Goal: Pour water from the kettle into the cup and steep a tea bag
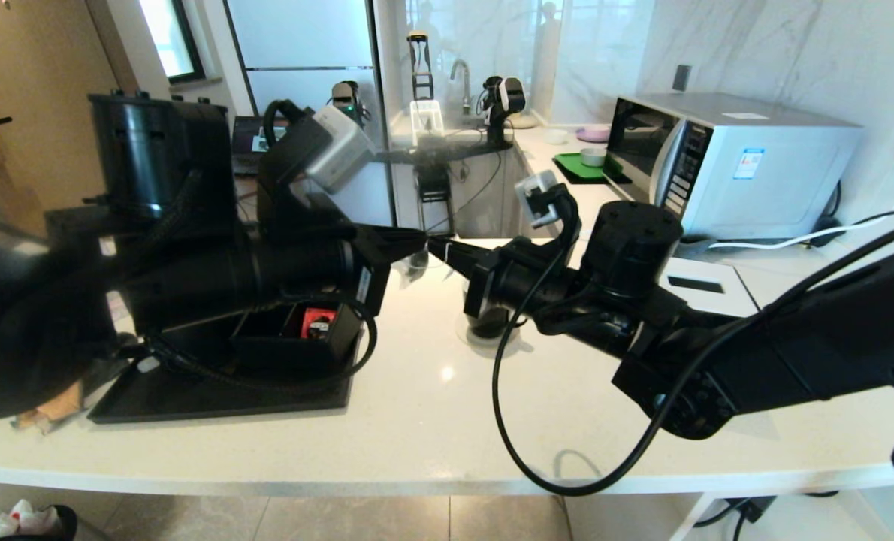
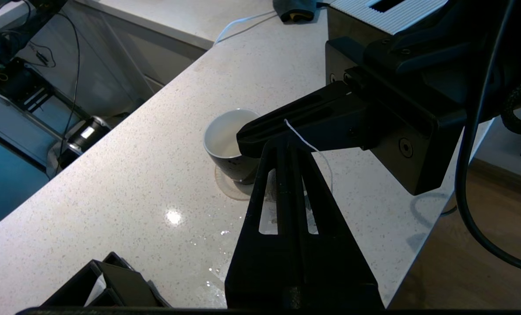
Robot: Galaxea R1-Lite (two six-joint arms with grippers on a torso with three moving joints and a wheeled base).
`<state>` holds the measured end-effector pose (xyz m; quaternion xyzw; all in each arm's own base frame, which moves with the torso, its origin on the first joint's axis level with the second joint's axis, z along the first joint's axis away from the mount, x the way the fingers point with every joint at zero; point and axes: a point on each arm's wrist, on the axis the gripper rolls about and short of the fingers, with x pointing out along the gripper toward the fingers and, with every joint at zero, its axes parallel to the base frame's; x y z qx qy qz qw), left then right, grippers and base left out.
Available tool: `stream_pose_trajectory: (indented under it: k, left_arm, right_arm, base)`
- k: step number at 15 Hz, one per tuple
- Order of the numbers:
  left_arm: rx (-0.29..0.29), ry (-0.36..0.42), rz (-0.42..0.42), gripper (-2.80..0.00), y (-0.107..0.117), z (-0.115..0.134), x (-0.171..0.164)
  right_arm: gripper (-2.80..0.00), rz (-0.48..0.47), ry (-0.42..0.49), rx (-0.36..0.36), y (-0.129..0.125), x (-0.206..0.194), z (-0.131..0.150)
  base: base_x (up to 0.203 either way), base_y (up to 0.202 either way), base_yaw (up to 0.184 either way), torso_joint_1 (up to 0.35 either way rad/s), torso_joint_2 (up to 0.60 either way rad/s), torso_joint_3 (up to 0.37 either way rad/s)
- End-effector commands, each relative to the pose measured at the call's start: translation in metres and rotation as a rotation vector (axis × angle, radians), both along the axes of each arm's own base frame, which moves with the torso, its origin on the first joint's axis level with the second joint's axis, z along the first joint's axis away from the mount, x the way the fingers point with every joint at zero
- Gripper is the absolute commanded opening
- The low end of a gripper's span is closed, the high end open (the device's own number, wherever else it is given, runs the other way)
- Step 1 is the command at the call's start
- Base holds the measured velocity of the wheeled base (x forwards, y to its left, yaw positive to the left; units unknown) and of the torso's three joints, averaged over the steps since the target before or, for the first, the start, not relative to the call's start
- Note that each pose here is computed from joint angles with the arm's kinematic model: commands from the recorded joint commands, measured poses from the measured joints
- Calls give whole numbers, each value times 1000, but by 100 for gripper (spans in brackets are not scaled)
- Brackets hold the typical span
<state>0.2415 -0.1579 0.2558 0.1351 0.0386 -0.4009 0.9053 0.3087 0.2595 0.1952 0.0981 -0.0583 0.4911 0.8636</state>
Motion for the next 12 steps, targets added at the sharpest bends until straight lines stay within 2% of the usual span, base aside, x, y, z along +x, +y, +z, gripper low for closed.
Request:
stream_pose_trajectory:
  k: [1, 12]
  left_arm:
    - [2, 1, 0, -280, 0, -1, 1]
    - [21, 31, 1, -280, 5, -11, -7]
  right_arm:
    - [-280, 3, -3, 3, 0, 0, 0]
    - [-280, 1, -2, 2, 0, -1, 0]
  base:
    - [0, 0, 0, 0, 0, 0]
    - [0, 0, 0, 0, 0, 0]
